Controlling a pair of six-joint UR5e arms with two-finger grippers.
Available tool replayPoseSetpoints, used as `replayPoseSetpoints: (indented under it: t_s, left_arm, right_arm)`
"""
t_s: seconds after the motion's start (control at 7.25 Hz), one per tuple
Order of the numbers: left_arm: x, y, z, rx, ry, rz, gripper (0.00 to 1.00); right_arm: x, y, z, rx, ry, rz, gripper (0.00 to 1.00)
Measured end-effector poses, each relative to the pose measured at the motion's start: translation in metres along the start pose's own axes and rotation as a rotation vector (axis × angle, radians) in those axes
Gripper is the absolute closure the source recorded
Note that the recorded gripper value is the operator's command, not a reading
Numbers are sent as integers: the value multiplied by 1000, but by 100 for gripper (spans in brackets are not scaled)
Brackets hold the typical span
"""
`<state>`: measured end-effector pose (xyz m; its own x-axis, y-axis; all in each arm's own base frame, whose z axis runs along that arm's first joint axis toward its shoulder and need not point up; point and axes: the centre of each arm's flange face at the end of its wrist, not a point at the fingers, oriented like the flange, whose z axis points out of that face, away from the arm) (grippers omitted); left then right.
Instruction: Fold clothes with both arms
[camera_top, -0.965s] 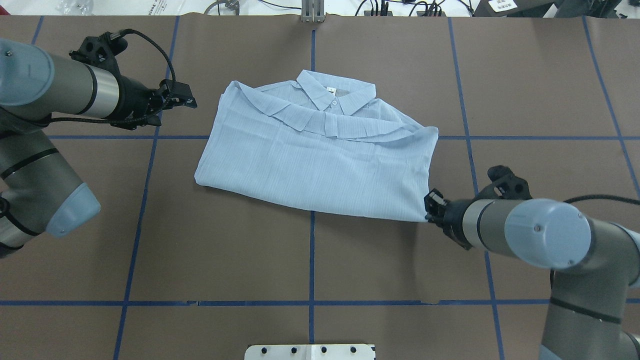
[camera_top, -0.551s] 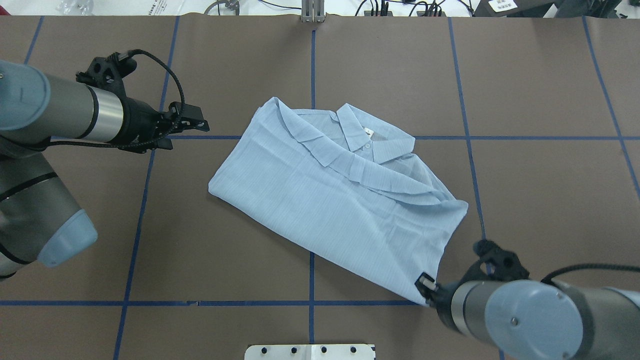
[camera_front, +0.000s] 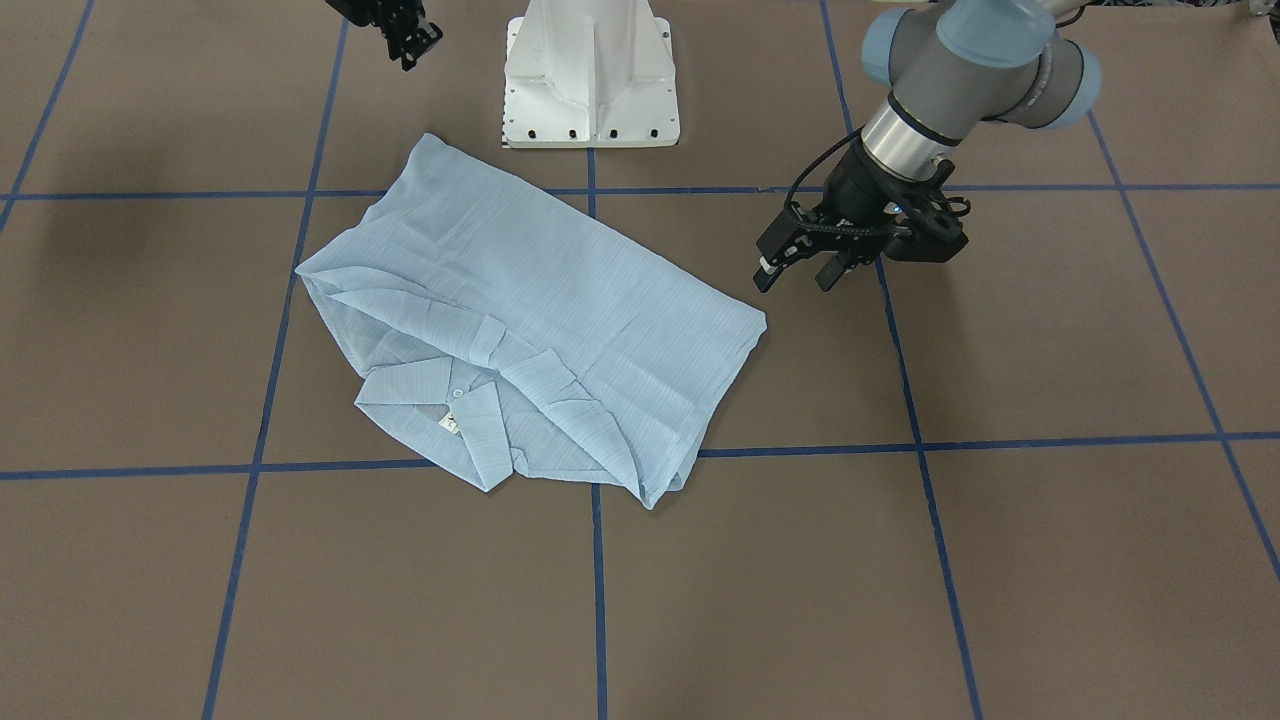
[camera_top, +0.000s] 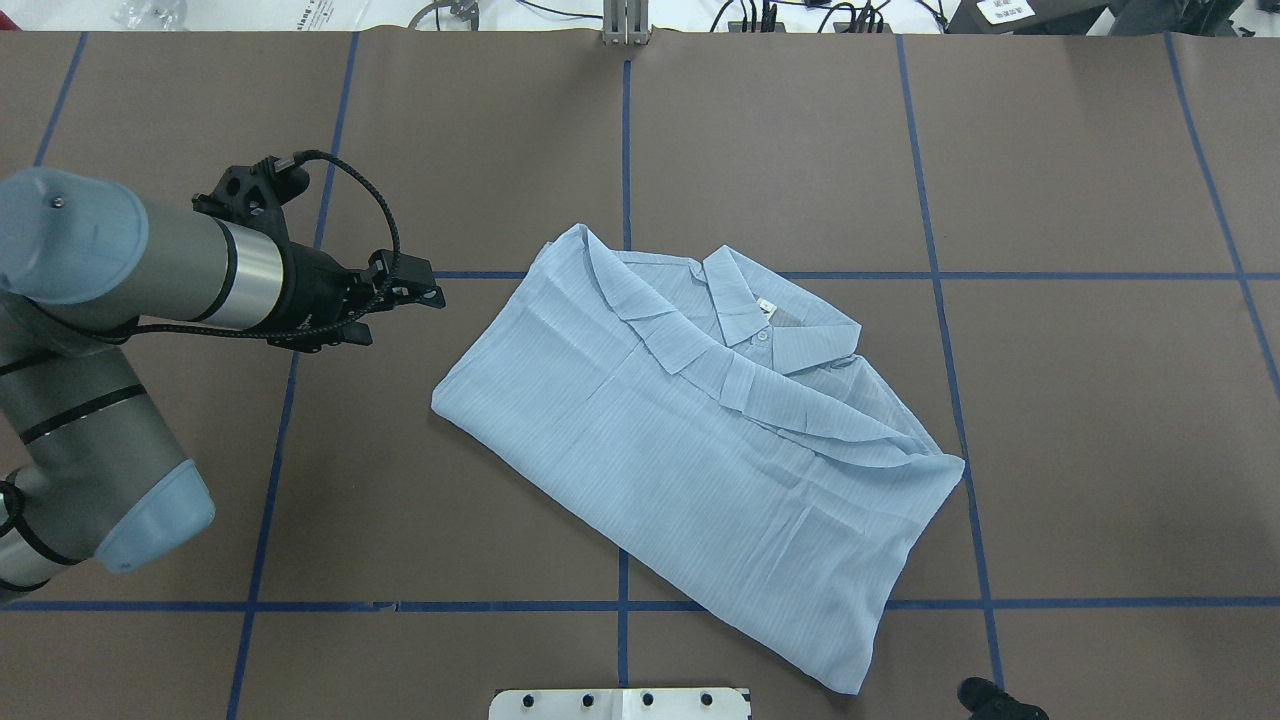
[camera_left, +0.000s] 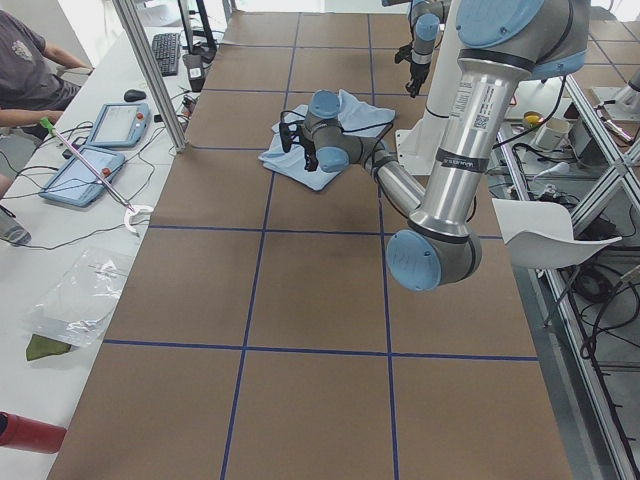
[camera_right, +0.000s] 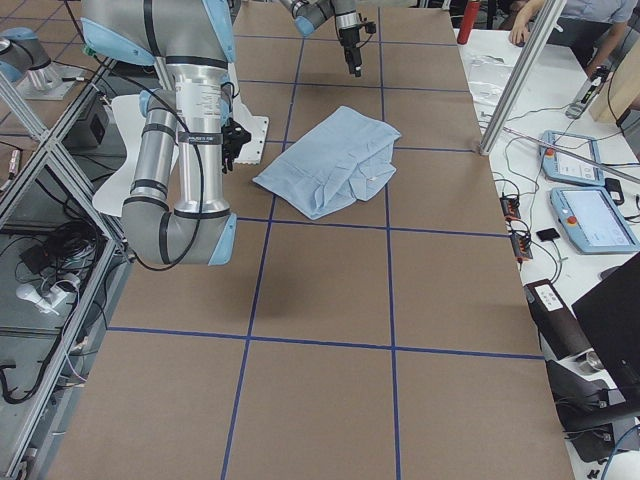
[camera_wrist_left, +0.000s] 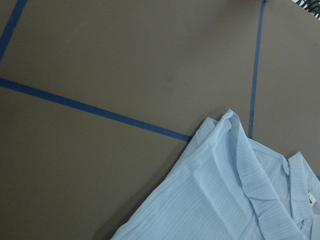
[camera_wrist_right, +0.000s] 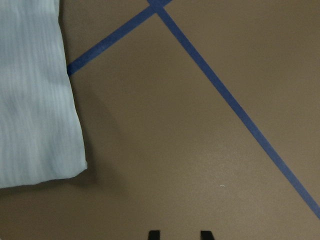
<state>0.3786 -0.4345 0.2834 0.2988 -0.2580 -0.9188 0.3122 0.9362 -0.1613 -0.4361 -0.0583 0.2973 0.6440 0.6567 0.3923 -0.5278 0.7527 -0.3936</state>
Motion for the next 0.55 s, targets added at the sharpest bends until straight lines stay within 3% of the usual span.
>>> replayPoseSetpoints:
  t_s: [0.28, 0.55]
  left_arm:
    - [-4, 14, 18, -21, -26, -48, 4]
    - [-14, 23, 49, 3, -78, -78, 17]
  right_arm:
    - [-32, -38, -28, 19, -89, 91, 0]
    - [-109, -103, -61, 81, -218, 110, 0]
